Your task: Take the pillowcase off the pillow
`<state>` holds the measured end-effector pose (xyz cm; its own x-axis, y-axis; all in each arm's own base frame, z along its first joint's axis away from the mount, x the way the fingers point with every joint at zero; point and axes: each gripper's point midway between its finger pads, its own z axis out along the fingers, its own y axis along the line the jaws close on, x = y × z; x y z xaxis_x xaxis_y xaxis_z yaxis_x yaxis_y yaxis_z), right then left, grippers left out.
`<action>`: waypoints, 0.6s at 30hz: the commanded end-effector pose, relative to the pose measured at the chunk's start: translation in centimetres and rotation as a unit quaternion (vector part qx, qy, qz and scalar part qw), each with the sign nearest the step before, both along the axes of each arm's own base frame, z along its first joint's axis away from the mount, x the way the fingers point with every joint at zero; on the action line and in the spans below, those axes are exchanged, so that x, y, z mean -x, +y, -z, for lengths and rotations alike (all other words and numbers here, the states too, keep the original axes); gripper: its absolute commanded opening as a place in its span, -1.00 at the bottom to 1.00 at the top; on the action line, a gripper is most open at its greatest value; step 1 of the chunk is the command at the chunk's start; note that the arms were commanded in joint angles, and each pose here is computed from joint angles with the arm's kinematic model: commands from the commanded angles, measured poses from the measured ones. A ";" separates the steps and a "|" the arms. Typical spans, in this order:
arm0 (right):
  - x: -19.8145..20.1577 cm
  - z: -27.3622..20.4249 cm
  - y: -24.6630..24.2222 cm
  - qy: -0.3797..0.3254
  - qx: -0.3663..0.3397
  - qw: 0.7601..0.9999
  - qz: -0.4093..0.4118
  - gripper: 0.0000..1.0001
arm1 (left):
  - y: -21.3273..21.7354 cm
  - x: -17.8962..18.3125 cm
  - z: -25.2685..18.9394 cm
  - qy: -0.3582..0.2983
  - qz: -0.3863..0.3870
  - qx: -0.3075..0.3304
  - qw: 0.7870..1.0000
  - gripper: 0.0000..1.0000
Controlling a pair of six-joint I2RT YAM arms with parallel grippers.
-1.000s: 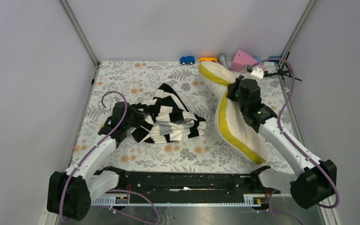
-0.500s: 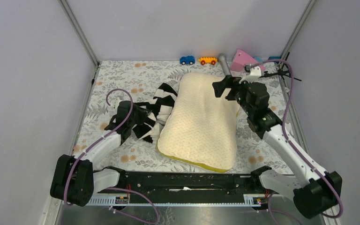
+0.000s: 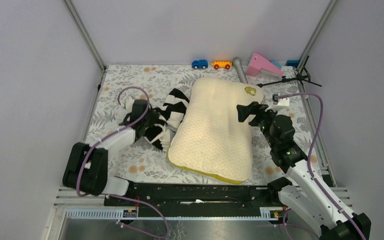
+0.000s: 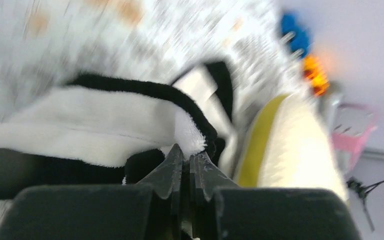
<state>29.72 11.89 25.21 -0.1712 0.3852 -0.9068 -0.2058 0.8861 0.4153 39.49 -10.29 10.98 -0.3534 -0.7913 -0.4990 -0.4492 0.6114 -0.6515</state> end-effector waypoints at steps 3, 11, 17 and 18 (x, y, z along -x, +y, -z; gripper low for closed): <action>0.6 -1.1 -1.4 -0.012 0.011 1.000 0.023 0.99 | 4.7 -5.4 -21.3 -0.232 -0.076 -0.122 0.962 -1.00; 1.1 1.0 -1.9 -0.041 0.030 0.998 0.026 0.99 | 1.6 -4.3 -15.3 -0.178 0.014 -0.103 0.979 0.13; 0.5 4.4 -0.1 -0.021 0.070 0.997 -0.025 0.99 | 3.1 0.5 -10.3 -0.197 0.024 -0.168 0.966 0.98; 0.3 4.5 -0.2 -0.026 0.075 0.997 -0.023 0.99 | 3.7 0.8 -10.0 -0.196 0.025 -0.194 0.961 0.98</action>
